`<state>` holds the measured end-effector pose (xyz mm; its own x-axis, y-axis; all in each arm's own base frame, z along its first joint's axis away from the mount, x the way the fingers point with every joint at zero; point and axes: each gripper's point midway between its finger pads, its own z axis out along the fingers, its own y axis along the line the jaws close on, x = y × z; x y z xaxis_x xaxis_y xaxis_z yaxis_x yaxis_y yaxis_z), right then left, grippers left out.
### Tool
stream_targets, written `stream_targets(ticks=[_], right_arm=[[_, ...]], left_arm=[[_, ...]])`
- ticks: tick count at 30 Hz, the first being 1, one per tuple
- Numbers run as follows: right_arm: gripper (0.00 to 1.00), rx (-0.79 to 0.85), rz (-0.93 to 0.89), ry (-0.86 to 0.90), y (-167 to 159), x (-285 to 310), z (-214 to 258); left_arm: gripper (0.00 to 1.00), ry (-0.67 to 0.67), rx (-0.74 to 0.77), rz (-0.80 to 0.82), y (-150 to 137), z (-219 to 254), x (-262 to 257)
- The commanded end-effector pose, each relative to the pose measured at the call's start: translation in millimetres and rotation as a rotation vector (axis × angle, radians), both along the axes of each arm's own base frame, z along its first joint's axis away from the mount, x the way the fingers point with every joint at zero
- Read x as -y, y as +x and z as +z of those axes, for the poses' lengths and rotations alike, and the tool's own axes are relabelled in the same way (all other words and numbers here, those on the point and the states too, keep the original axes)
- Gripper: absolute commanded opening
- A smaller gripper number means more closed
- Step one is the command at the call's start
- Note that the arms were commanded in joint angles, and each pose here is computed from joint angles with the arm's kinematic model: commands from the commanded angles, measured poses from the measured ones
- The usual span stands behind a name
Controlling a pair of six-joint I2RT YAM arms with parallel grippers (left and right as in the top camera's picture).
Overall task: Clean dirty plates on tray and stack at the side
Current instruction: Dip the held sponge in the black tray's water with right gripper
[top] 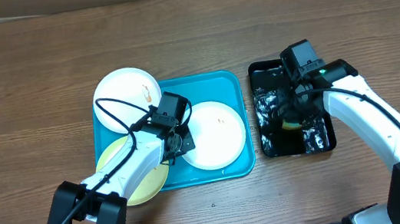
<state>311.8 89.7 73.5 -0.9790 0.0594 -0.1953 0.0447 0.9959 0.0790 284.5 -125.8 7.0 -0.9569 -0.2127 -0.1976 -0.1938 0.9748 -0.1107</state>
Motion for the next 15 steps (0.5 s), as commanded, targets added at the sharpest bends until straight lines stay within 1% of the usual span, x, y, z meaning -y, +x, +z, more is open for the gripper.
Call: stream_targets(ticks=[1,8,10,11,13,15], right_arm=[[0.04,0.026,-0.013,-0.031,5.2,5.8,1.3],[0.04,0.011,-0.011,-0.032,1.5,6.1,-0.1],[0.04,0.007,-0.008,-0.029,0.6,5.2,-0.3],[0.04,0.005,0.005,-0.011,0.2,1.3,-0.2],[0.04,0.004,0.076,0.080,-0.2,-16.8,1.8],[0.04,0.008,0.177,0.236,-1.6,-46.1,9.1]], left_arm=[[0.04,0.038,-0.032,-0.009,-6.9,-10.5,-4.8],[0.04,0.036,-0.030,-0.007,-6.5,-10.4,-4.5],[0.08,0.036,-0.031,-0.008,-6.6,-10.4,-4.4],[0.08,0.037,-0.031,-0.007,-6.9,-10.6,-4.6],[0.06,0.036,-0.032,-0.007,-7.0,-10.7,-4.5],[0.04,0.036,-0.029,-0.007,-6.4,-10.6,-4.3]])
